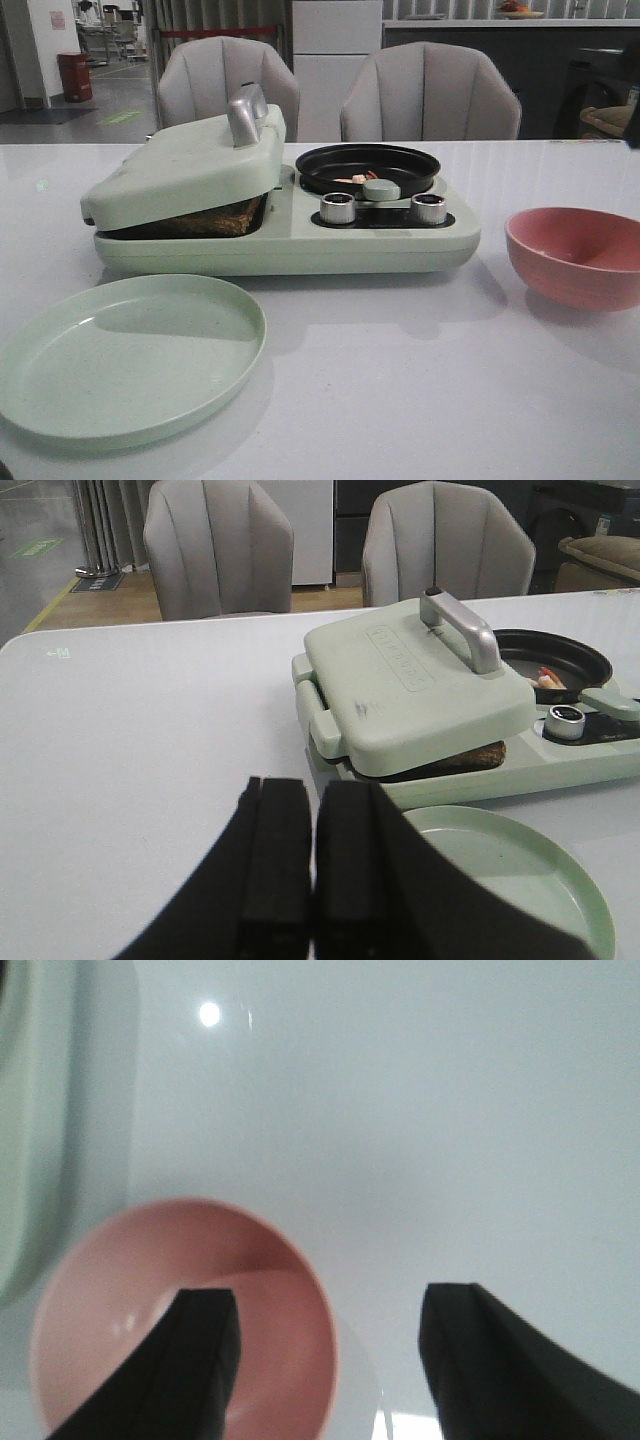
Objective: Make breakfast with bread and shrimp
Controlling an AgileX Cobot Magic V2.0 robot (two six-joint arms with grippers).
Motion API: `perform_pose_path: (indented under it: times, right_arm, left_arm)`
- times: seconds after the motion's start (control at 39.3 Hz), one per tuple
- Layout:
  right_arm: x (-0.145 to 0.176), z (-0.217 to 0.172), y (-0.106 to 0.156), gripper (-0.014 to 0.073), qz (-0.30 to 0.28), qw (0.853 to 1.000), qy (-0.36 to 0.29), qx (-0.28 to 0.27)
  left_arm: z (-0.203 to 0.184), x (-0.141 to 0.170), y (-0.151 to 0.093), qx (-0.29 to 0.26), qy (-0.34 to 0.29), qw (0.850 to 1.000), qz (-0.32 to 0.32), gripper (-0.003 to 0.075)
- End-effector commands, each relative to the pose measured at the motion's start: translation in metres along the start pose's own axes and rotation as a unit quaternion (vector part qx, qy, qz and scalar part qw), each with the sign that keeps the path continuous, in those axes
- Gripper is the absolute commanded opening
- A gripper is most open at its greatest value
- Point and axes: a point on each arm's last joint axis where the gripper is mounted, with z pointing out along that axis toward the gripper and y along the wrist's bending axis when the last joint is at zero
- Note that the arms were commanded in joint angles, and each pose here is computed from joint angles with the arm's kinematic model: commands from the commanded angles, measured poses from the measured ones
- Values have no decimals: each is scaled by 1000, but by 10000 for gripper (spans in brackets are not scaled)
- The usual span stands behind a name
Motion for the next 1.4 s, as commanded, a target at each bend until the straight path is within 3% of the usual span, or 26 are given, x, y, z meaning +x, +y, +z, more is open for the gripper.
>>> perform_pose_path:
  times: [0.0,0.25,0.59,0.87,1.04,1.27,1.37]
  right_arm:
    - [-18,-57,10,498,5,993,-118,-2]
    - [10,-116,46,498,-23,966,-256,-19]
    - [86,-146,84,498,-83,925,-362,-75]
    - [170,-155,72,498,-88,900,-416,-93]
    - [223,-153,62,498,-95,892,-428,-112]
    - [246,-145,57,497,-94,884,-444,-115]
    - [245,-146,57,428,-92,881,-449,-114]
  left_arm:
    - [-3,-16,0,1,-51,999,-10,114]
    - [-3,-16,0,1,-51,999,-10,114]
    - [-3,-16,0,1,-51,999,-10,114]
    - [-3,-16,0,1,-51,999,-10,114]
    - [-3,-16,0,1,-51,999,-10,114]
    - [-3,-16,0,1,-51,999,-10,114]
    - [-3,-16,0,1,-51,999,-10,114]
